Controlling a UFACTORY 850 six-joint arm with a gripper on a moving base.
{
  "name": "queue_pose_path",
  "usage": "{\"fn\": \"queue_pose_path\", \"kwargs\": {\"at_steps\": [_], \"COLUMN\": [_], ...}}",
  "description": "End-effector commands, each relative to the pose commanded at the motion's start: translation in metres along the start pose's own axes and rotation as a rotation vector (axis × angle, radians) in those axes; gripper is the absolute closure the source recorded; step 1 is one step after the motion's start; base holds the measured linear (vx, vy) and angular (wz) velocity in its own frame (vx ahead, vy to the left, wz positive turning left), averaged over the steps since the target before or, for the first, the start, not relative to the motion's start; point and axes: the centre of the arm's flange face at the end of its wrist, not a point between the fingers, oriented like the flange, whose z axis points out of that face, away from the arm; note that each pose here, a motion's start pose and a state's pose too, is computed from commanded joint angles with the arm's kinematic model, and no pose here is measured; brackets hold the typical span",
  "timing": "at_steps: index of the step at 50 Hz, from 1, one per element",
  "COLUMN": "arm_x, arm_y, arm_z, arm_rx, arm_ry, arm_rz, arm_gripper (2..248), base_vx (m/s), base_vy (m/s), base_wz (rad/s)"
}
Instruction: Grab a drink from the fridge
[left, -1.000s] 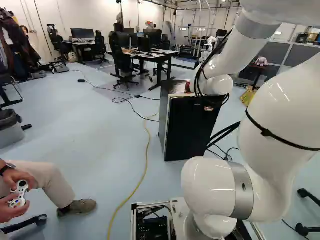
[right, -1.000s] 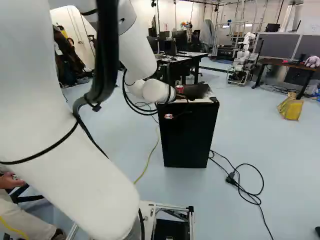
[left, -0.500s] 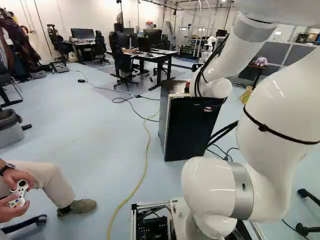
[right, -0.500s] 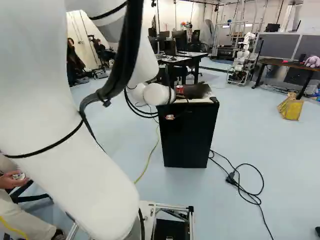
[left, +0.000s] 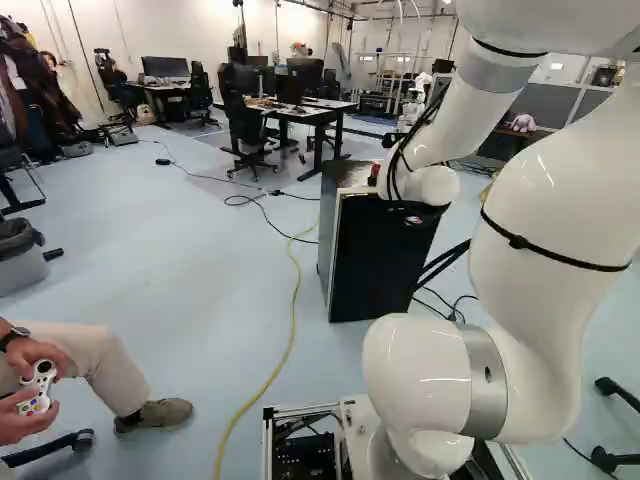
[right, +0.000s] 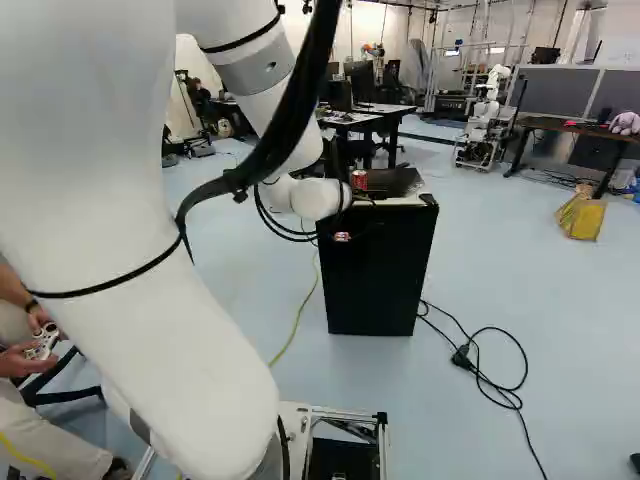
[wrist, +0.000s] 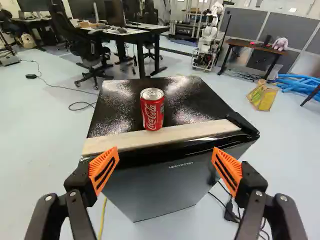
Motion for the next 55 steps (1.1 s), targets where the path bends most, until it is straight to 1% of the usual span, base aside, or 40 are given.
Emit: {"fn": "queue_pose_path", "kwargs": {"at_steps": [15, 33, 41, 55], "arm_x": [-0.006, -0.015, -0.015, -0.014], "arm_y": [-0.001, -0.001, -0.001, -0.002], "arm_z": [0.008, 0.016, 0.017, 0.018], "arm_rx": [0.005, 0.009, 0.010, 0.011], "arm_ry": [0.054, 0.096, 0.120, 0.129], "arm_rz": [0.003, 0.007, 0.008, 0.008], "arm_gripper": [3, 3, 3, 3], "base_vx": [0.000, 0.000, 0.000, 0.000], "base_vy": [0.000, 0.000, 0.000, 0.000], "base_wz": [0.000, 0.000, 0.000, 0.000]}}
